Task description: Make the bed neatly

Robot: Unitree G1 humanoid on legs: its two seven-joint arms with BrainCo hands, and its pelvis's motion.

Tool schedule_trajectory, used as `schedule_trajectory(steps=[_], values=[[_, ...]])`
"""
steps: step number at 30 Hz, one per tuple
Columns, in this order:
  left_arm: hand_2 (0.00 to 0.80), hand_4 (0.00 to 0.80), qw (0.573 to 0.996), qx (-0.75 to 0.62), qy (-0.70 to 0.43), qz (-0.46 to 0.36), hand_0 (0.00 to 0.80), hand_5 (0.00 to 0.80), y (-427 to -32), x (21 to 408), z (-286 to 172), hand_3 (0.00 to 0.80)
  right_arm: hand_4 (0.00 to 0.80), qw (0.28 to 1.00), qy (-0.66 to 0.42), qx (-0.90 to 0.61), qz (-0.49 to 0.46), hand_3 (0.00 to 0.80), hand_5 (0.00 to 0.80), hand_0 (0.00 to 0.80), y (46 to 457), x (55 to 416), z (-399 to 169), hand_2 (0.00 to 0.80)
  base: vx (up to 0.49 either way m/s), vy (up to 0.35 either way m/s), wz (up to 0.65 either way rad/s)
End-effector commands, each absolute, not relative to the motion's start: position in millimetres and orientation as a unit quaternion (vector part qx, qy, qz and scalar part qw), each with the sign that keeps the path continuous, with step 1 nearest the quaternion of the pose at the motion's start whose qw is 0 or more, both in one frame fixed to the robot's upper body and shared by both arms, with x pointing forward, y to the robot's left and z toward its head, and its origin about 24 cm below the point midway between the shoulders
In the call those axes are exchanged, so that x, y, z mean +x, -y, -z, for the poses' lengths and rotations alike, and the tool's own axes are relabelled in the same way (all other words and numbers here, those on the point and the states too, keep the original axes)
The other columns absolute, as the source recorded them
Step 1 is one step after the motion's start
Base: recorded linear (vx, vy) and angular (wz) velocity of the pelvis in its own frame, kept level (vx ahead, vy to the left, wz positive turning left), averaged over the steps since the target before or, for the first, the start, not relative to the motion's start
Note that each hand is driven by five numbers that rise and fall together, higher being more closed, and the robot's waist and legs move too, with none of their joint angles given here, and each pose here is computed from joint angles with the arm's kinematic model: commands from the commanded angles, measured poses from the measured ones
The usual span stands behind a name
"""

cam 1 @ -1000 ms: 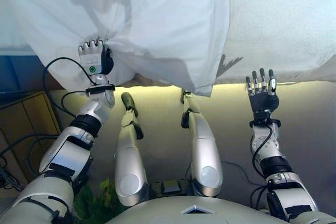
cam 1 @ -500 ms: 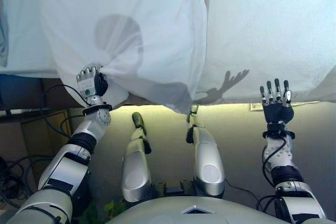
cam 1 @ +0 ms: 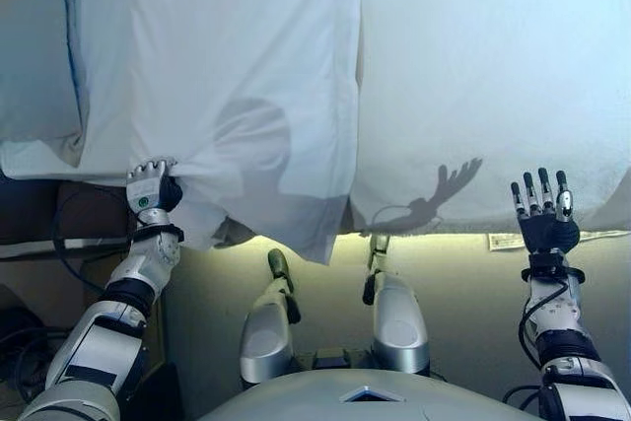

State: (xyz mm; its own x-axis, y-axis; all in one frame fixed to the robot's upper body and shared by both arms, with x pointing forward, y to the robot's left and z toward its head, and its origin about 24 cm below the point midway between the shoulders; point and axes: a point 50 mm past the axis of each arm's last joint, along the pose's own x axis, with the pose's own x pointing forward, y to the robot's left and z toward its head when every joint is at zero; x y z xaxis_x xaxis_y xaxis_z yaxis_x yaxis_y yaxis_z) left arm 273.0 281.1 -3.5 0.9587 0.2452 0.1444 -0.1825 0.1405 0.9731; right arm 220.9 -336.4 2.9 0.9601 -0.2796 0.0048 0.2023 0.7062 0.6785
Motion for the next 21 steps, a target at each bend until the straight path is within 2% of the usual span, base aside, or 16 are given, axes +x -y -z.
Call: schedule_trajectory(steps=[1,9,11,12,21], values=[[0.800,0.800,0.712,0.671,-0.132,-0.159,0.800,0.800,-328.7,227.4,27.9,0.800,0.000,0.925,0.068,0.338,0.159,0.000,0.000,0.000,338.3,222.5,-9.7,0.000,0.047,-0.012,0.10],[0.800,0.800,0.749,0.633,-0.151,-0.125,0.800,0.800,-283.6,211.9,67.4,0.800,0.000,0.918,0.059,0.349,0.179,0.000,0.000,0.000,313.0,228.6,8.6,0.000,0.039,-0.046,0.10],[0.496,0.496,0.754,0.629,-0.148,-0.118,0.496,0.496,-280.0,210.7,69.6,0.496,0.000,0.915,0.058,0.352,0.187,0.000,0.000,0.000,308.6,229.2,12.0,0.000,0.048,-0.068,0.02],[0.000,0.000,0.756,0.627,-0.149,-0.116,0.000,0.000,-279.3,209.3,71.0,0.000,0.000,0.915,0.057,0.353,0.190,0.000,0.000,0.000,307.0,230.3,12.6,0.000,0.046,-0.057,0.08],[0.000,0.000,0.785,0.586,-0.172,-0.104,0.000,0.000,-272.7,200.9,80.4,0.000,0.000,0.905,0.055,0.364,0.212,0.000,0.000,0.000,295.0,239.0,13.7,0.000,0.042,-0.047,0.10]])
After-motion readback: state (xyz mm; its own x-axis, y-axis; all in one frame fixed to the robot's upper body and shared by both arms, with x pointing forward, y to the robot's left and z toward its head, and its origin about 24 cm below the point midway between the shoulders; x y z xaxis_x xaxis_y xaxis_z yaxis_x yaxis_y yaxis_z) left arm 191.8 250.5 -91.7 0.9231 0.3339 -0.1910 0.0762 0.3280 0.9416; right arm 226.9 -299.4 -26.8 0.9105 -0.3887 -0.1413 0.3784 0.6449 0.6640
